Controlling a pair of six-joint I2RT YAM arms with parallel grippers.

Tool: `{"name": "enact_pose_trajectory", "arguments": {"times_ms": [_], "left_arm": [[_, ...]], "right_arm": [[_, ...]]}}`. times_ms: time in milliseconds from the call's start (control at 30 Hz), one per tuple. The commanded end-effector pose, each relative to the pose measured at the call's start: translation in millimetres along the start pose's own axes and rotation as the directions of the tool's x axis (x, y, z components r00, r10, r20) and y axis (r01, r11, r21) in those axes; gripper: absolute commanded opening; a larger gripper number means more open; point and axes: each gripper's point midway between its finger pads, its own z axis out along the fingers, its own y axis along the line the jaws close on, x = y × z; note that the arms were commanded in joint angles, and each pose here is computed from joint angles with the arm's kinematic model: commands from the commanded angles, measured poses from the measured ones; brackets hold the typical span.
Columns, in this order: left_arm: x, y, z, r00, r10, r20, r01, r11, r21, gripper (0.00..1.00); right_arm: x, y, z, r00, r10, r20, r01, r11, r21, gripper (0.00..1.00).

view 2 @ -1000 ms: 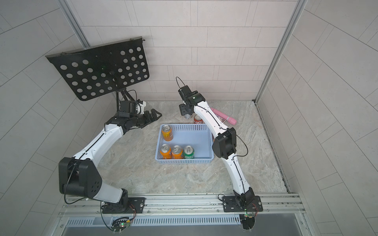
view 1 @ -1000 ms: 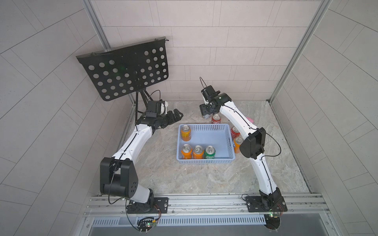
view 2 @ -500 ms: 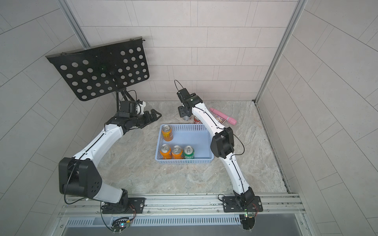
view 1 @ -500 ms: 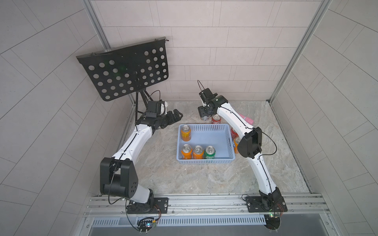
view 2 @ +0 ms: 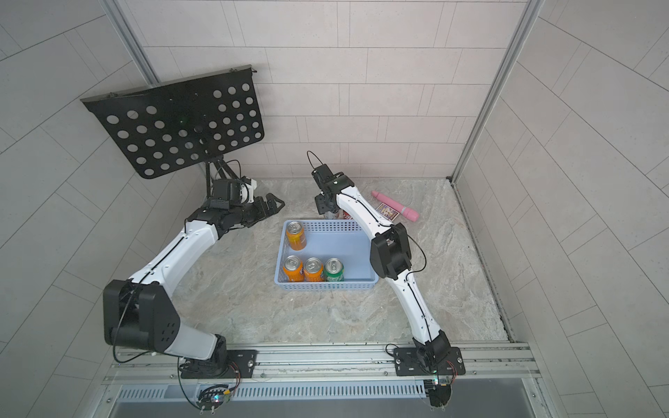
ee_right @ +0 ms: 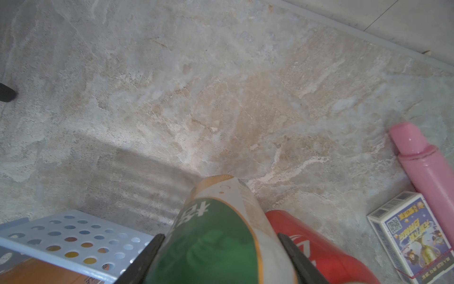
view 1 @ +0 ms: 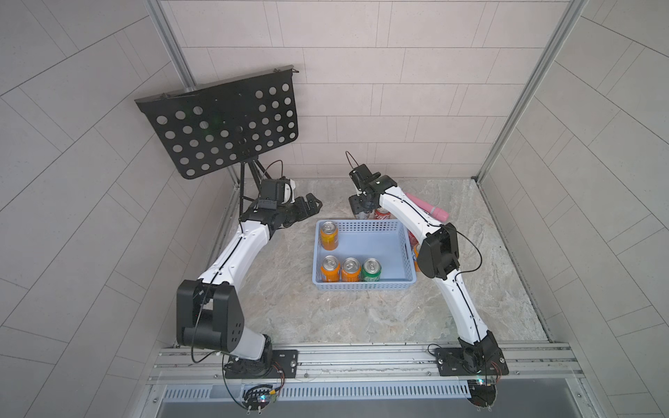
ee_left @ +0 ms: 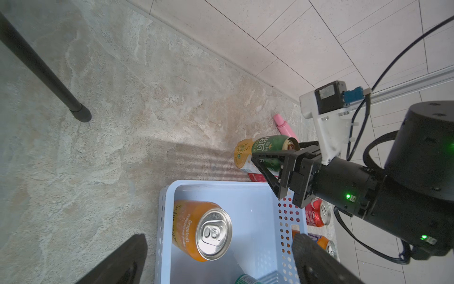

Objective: Take out the drinks from the basket
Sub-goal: Place the drink at the center of the board.

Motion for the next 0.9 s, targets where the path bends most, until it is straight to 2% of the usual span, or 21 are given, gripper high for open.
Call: {"name": "enact_pose_trajectory", "arguments": {"times_ms": [0,200,467,800,867], "left_arm": [[-3.2,-5.6,-5.9,0.999,0.018,0.028,-0.018,1.0,0.01,1.0],[-2.7,-4.9,-4.8,1.0,0.014,0.021,-0.014,1.0,0.01,1.0],[-3.3,-5.9,-5.9,1.0,0.014,0.025,-0.015,1.0,0.013,1.0],[-2.7,-5.0,-4.5,1.0,0.01,0.022,-0.01,1.0,0.012,1.0],[-2.0,-4.7,-4.0,1.0,0.011,0.019,-0.011,1.0,0.01,1.0]], "right_arm": [[-11.2,1.7,-1.9,0.999,0.022,0.049,-0.022,1.0,0.003,0.46],[-5.9,6.6,-0.9,0.999,0.018,0.035,-0.017,1.0,-0.009,0.47],[5.5,9.1,4.4,1.0,0.017,0.0,-0.017,1.0,-0.02,0.58],[11.4,9.8,2.8,1.0,0.011,-0.01,-0.011,1.0,-0.015,0.66],[12.3,9.7,2.6,1.0,0.011,-0.011,-0.011,1.0,-0.014,0.71]]}}
